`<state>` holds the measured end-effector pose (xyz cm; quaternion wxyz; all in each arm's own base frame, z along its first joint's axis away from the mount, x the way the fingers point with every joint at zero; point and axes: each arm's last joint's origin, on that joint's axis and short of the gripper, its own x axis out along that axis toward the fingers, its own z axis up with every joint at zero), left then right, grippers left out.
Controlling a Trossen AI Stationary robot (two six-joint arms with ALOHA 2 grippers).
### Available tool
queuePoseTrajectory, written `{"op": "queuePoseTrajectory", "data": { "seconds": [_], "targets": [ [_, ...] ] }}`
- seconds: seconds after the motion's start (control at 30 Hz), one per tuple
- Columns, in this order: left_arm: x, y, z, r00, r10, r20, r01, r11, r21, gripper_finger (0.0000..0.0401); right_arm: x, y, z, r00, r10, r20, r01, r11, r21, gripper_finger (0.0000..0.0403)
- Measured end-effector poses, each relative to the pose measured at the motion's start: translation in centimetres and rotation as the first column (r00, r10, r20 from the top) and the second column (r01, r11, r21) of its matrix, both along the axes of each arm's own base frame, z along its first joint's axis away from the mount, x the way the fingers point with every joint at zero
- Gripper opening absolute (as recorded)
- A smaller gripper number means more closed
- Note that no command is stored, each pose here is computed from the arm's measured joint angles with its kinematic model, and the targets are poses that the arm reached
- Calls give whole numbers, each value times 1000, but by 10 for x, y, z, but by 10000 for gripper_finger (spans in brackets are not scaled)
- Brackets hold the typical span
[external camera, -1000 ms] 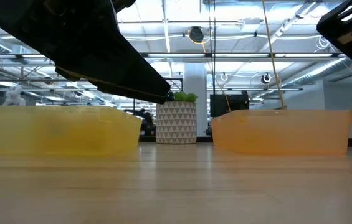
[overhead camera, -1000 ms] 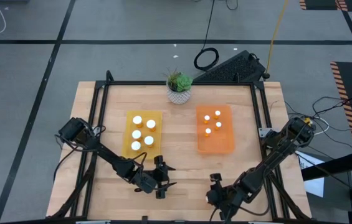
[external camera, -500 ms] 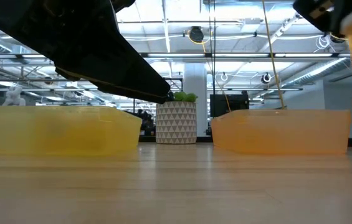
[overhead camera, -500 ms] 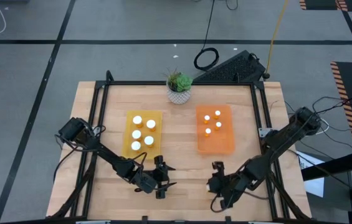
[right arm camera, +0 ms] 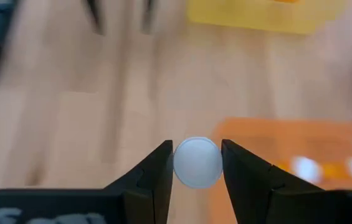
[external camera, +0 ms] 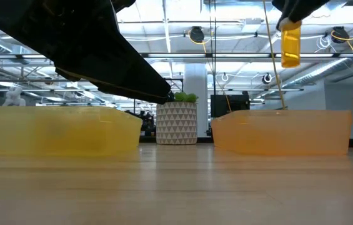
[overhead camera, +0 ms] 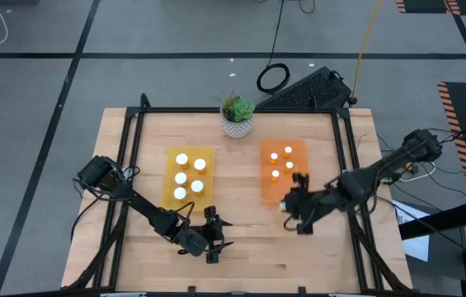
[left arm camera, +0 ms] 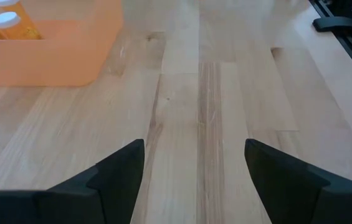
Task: Pick and place medicine bottles into bin by pill shape (circle, oval)
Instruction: Put the small medicine bottle into the orange bin
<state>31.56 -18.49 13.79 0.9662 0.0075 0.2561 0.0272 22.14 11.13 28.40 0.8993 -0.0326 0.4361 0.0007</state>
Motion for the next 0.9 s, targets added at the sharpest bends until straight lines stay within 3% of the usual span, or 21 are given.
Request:
{"op": "queuePoseTrajectory", "data": {
  "seconds": [0.2,0.43,0.6,0.9],
  "targets": [
    [0,0,0,1000,1,0,-1,1000,-4,280,-16,-36,2,990,-131,-54,125,986,-108,120],
    [0,0,0,1000,1,0,-1,1000,-5,280,-26,-67,-35,955,-277,-108,259,954,-154,120],
    [0,0,0,1000,1,0,-1,1000,-6,280,-28,-82,-61,936,-341,-92,327,935,-135,120],
    [0,0,0,1000,-2,0,2,1000,0,280,-33,-86,-94,930,-359,-84,351,931,-94,120]
  ]
}}
